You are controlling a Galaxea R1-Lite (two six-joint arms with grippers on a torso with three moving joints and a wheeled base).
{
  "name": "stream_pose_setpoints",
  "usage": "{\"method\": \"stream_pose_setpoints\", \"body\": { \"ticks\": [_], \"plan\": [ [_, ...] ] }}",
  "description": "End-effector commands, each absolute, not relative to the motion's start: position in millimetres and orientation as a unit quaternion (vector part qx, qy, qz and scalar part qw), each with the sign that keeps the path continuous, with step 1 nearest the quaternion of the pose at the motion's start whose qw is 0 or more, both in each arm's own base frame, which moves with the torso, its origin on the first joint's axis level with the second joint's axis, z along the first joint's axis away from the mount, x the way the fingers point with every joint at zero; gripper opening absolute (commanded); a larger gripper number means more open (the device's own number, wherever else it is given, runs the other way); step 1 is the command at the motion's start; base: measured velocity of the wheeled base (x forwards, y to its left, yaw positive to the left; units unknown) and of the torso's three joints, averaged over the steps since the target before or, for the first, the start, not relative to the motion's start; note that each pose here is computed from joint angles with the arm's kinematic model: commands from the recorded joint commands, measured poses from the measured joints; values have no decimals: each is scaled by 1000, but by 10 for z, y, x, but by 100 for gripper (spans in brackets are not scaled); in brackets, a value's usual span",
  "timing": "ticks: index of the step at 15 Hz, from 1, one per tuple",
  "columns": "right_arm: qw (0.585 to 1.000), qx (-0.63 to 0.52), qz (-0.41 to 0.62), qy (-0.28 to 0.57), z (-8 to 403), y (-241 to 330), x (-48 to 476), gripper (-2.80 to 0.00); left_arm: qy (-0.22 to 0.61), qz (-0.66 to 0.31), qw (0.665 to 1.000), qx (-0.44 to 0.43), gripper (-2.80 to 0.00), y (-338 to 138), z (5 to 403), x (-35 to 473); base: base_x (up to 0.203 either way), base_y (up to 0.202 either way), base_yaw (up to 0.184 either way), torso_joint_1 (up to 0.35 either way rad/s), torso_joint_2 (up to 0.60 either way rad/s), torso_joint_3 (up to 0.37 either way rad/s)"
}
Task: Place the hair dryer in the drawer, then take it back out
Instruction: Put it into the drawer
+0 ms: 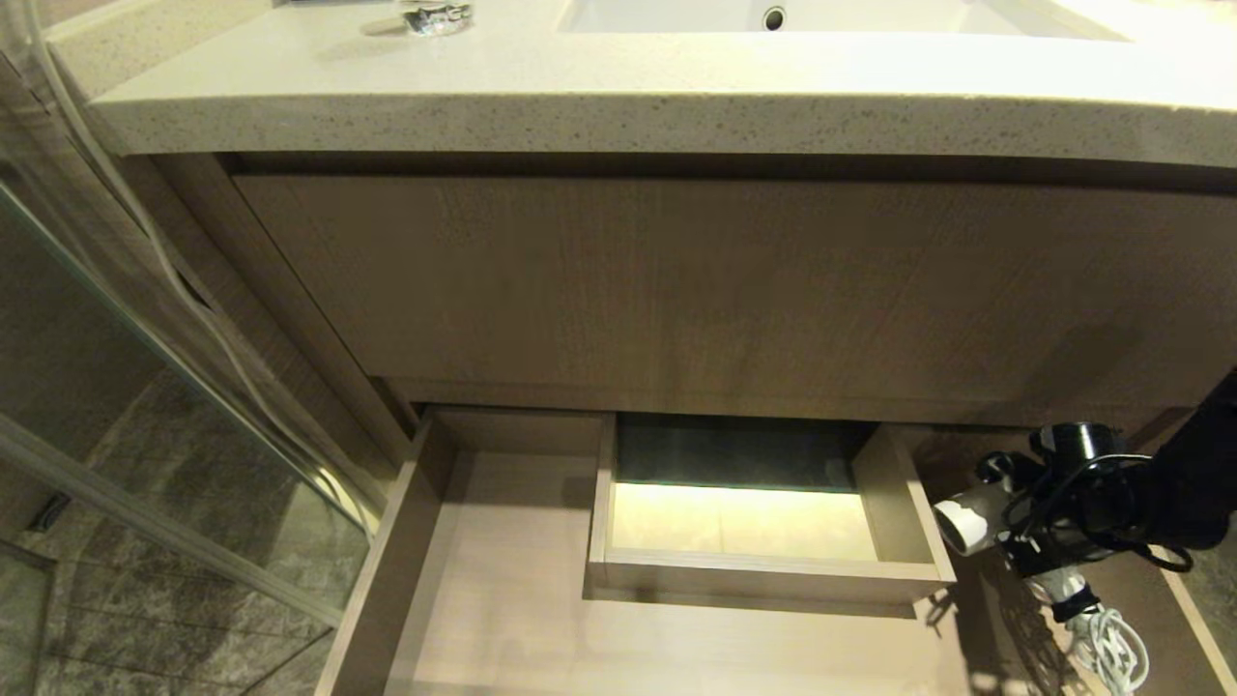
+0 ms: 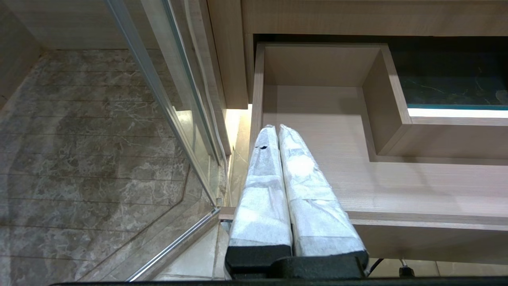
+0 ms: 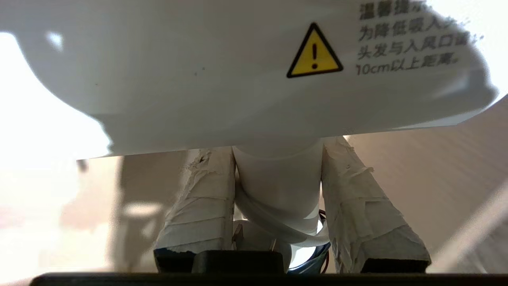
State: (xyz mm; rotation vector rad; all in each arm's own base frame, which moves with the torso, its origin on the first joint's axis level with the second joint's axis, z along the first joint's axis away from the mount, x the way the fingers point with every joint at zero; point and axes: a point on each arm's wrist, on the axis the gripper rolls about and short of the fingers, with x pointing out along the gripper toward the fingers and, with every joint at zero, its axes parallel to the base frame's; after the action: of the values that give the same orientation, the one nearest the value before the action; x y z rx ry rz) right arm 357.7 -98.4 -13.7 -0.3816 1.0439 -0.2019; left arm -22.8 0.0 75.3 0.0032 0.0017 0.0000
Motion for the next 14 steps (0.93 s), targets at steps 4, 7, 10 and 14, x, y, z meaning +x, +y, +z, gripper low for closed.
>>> {"method": "stream_pose_setpoints", "body": {
  "ticks": [4, 7, 10, 14],
  "plan": [
    [841, -183, -93, 500, -492, -1041, 3792, -280, 1, 0, 1000, 2, -280, 0, 753, -228, 0, 0, 0, 0, 0, 0],
    [838, -191, -111, 499, -521, -1056, 3814, -280, 1, 0, 1000, 2, -280, 0, 753, -228, 0, 0, 0, 0, 0, 0],
    [842, -194, -115, 490, -456, -1059, 3849, 0, 1, 0, 1000, 2, -280, 0, 753, -228, 0, 0, 0, 0, 0, 0],
    [853, -196, -123, 469, -228, -1061, 3840, 0, 1, 0, 1000, 2, -280, 0, 753, -228, 0, 0, 0, 0, 0, 0]
  ]
}}
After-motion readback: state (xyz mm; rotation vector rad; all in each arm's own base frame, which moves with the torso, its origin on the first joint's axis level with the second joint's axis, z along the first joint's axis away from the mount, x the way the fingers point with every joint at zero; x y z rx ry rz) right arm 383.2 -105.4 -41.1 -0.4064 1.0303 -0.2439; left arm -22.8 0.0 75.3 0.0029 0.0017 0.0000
